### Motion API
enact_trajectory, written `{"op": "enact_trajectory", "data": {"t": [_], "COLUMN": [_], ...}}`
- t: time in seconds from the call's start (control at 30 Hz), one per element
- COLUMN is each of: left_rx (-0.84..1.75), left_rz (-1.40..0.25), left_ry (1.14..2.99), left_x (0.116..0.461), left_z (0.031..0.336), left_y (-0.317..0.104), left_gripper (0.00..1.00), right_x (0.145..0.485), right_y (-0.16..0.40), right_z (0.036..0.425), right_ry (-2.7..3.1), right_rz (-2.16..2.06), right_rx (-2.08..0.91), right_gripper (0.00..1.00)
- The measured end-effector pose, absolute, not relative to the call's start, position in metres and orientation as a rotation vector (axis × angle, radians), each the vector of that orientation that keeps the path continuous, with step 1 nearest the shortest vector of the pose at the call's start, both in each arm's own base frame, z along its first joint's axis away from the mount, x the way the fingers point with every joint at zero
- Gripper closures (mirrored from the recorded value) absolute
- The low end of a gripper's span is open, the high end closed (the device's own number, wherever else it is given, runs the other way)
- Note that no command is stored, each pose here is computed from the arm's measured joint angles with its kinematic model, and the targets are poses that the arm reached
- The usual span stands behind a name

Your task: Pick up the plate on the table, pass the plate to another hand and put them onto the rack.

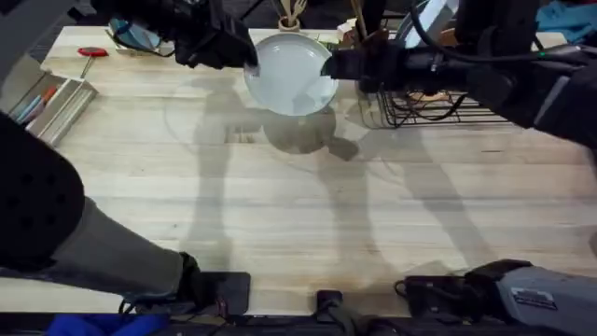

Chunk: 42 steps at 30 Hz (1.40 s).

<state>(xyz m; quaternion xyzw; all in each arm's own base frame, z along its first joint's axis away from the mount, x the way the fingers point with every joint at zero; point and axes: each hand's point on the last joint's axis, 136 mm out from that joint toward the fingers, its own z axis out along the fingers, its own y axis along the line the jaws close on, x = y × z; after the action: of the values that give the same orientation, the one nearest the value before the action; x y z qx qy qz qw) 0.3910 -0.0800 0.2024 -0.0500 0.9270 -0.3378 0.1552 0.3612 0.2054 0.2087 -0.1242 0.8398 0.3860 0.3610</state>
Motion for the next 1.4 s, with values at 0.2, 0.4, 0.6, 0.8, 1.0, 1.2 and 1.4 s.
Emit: {"op": "enact_trajectory", "data": {"t": [0.2,0.4,0.6,0.8,1.0,1.2,1.4], "left_rx": [-0.136,-0.133,-0.134,-0.128,-0.122,-0.118,-0.118], "left_rz": [-0.997,-1.008,-1.008,-1.008,-1.007,-1.006,-1.006], "left_ry": [2.647,2.644,2.646,2.649,2.649,2.648,2.648], "left_x": [0.39,0.39,0.39,0.389,0.389,0.389,0.389], "left_z": [0.205,0.205,0.205,0.205,0.205,0.205,0.205], "left_y": [-0.083,-0.084,-0.084,-0.084,-0.084,-0.084,-0.084], "left_gripper": [0.959,0.959,0.959,0.959,0.959,0.96,0.959], "right_x": [0.366,0.361,0.36,0.364,0.362,0.361,0.361], "right_y": [0.204,0.223,0.23,0.224,0.227,0.226,0.226], "right_z": [0.204,0.197,0.194,0.192,0.19,0.188,0.187], "right_ry": [2.201,2.232,2.245,2.248,2.251,2.263,2.265], "right_rz": [0.949,0.878,0.824,0.788,0.765,0.754,0.756], "right_rx": [-0.207,-0.141,-0.049,0.049,0.065,0.079,0.083], "right_gripper": [0.006,0.006,0.006,0.026,0.044,0.322,0.645]}}
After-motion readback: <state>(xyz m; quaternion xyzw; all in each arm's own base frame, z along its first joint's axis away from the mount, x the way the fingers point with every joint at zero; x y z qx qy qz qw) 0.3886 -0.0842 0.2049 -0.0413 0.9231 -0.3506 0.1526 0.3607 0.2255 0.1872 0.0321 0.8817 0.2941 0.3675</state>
